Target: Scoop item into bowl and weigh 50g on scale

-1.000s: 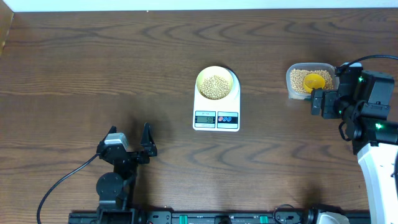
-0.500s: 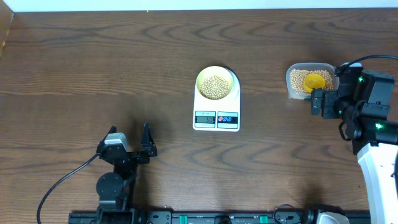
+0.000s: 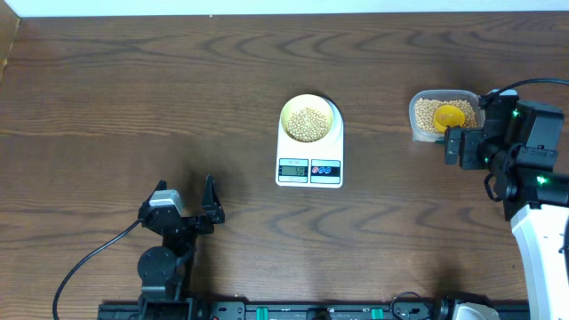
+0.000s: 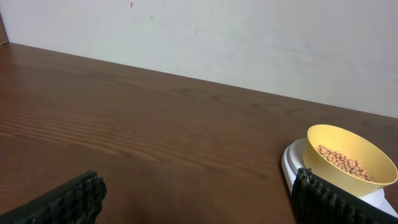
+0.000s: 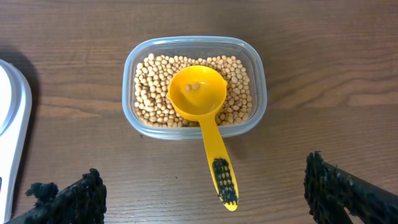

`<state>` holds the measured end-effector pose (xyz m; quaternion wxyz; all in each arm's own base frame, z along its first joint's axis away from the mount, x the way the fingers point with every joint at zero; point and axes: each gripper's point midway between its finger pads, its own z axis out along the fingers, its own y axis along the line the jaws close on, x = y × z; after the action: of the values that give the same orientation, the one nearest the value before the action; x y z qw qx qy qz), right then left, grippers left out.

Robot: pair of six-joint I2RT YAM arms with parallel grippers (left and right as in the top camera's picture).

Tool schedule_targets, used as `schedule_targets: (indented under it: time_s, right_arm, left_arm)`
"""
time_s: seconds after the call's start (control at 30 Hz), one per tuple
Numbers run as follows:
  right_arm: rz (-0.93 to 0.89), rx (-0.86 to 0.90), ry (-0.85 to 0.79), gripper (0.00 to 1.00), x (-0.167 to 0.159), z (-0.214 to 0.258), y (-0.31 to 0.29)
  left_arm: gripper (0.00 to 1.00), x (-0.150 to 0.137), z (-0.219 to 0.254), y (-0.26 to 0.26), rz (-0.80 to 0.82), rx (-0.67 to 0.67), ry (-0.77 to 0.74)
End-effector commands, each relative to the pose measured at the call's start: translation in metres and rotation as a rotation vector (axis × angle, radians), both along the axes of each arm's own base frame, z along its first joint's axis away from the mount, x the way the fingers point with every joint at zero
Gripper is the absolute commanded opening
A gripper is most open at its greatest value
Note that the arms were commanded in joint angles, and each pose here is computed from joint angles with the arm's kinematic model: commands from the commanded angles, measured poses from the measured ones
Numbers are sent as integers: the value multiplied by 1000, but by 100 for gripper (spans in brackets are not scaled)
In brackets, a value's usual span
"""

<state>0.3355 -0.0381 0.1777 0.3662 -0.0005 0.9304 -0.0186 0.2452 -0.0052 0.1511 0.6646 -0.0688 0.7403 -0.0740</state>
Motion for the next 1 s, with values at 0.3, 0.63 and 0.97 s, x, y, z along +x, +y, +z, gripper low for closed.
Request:
schedule_targets:
  time_s: [0.3, 0.63, 0.97]
  right_arm:
    - [9, -18, -22, 99, 2, 10, 0]
    - [9, -18, -19, 99, 1, 10, 0]
    - [9, -17, -16, 99, 1, 9, 0]
  left_arm:
    - [98, -1, -15, 7, 36, 10, 50]
    - [98, -1, -15, 7, 36, 10, 50]
    - [98, -1, -15, 7, 36, 10, 50]
